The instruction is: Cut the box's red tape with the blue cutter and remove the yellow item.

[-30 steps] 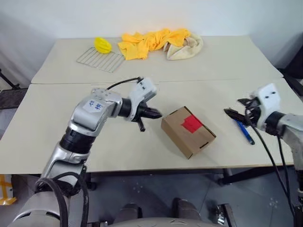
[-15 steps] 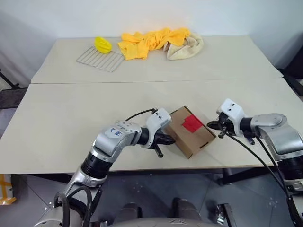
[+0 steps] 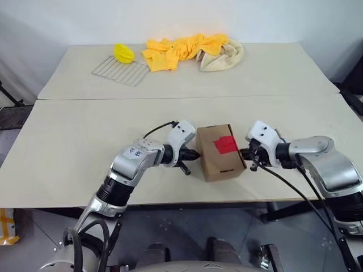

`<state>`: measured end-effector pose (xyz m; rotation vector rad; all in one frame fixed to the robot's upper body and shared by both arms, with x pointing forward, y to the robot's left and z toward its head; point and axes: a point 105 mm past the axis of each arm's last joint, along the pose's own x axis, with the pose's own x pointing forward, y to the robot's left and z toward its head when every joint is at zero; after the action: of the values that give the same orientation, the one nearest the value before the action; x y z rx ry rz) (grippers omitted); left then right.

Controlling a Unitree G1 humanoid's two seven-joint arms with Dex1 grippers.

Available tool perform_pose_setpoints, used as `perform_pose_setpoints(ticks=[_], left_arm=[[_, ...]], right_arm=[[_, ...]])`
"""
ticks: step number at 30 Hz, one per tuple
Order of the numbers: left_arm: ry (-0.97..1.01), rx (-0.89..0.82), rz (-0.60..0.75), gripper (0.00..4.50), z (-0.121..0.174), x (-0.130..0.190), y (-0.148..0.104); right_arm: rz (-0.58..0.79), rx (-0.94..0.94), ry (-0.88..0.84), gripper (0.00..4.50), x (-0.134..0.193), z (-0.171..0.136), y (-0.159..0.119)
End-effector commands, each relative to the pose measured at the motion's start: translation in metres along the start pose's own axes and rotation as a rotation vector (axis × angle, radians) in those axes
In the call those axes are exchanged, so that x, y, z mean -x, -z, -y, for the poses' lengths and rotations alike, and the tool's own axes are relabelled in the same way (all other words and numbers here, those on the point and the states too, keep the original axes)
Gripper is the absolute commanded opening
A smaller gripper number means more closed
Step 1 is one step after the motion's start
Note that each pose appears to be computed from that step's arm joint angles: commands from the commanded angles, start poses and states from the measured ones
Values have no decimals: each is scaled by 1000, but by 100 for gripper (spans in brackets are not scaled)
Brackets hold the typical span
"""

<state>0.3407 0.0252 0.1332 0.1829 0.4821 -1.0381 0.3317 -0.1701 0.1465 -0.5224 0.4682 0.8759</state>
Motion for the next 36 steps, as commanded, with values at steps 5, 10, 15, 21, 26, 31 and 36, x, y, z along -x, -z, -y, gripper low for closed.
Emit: perform_pose_setpoints(ticks=[5,10,15,21,26,31,36], left_arm=[[36,-62,12,0,5,2,-10],[20,-71,4,0,-1,1,-8],[45,-92,3,0,0,-3,-11],[108,-133,-20,0,8,-10,-13],[159,-153,-33,0,18,-13,-14],[174,-157,-42,0,23,-15,-11],[163,-155,-48,0,21,-16,-9]], right_arm=[[-19,44,26,6,-8,-2,-2],[-11,46,-1,6,-6,-8,-7],[-11,45,5,6,-2,-8,-7],[-34,46,6,6,5,-11,-3],[-57,45,18,6,8,-9,4],[-72,46,32,6,12,-7,9],[-87,60,36,6,14,-6,11]])
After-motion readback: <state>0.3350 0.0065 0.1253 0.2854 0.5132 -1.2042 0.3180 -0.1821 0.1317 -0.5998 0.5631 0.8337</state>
